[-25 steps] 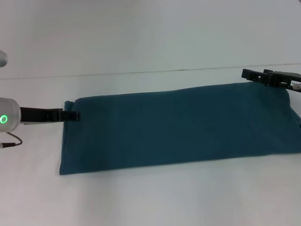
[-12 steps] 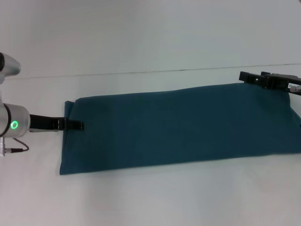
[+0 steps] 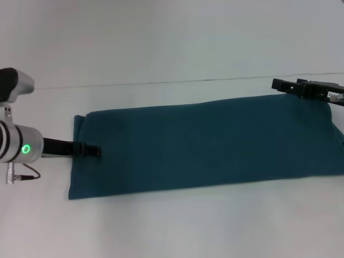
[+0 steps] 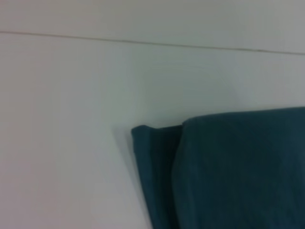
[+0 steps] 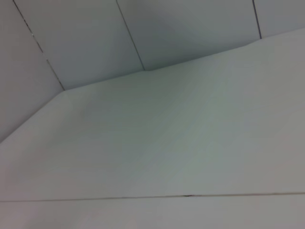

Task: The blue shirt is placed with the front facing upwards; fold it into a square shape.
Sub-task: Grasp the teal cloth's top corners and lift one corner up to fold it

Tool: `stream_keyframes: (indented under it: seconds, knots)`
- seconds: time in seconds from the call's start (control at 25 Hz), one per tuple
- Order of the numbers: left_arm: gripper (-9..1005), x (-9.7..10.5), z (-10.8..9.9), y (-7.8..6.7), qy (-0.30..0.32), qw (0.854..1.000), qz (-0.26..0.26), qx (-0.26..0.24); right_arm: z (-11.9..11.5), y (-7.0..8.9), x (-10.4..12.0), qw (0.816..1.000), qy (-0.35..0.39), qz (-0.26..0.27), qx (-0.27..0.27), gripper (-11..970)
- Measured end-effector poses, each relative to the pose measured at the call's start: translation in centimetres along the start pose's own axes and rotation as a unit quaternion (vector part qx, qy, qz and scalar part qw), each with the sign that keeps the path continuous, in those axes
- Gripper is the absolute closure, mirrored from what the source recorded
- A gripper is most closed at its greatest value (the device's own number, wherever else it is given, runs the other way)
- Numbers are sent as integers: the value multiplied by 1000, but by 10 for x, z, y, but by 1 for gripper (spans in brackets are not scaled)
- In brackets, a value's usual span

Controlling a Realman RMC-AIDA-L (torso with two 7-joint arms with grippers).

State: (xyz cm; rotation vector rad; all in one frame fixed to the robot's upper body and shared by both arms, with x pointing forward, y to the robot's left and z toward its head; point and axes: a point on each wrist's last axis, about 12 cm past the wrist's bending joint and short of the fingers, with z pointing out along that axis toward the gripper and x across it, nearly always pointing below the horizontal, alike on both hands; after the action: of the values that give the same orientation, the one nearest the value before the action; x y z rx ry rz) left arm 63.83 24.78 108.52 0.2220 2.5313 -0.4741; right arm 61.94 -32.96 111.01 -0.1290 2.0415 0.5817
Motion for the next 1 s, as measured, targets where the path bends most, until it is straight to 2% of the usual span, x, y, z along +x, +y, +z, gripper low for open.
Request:
stream_keyframes:
  seconds: [0.28,0.64,0.84,1.0]
  knots:
    - [265,-3,2,-11,-4,999,37,13,1,1,0,1000,1,2,0,87]
    - [462,-1,3,-11,-7,999,41,13,5,1,4,1000,6,10,0,87]
    - [672,1,5,-10,-7,999,47,11,6,1,4,1000,6,10,0,88]
    - [906,2,6,-11,-9,999,52,10,6,2,6,1000,8,13,-2,88]
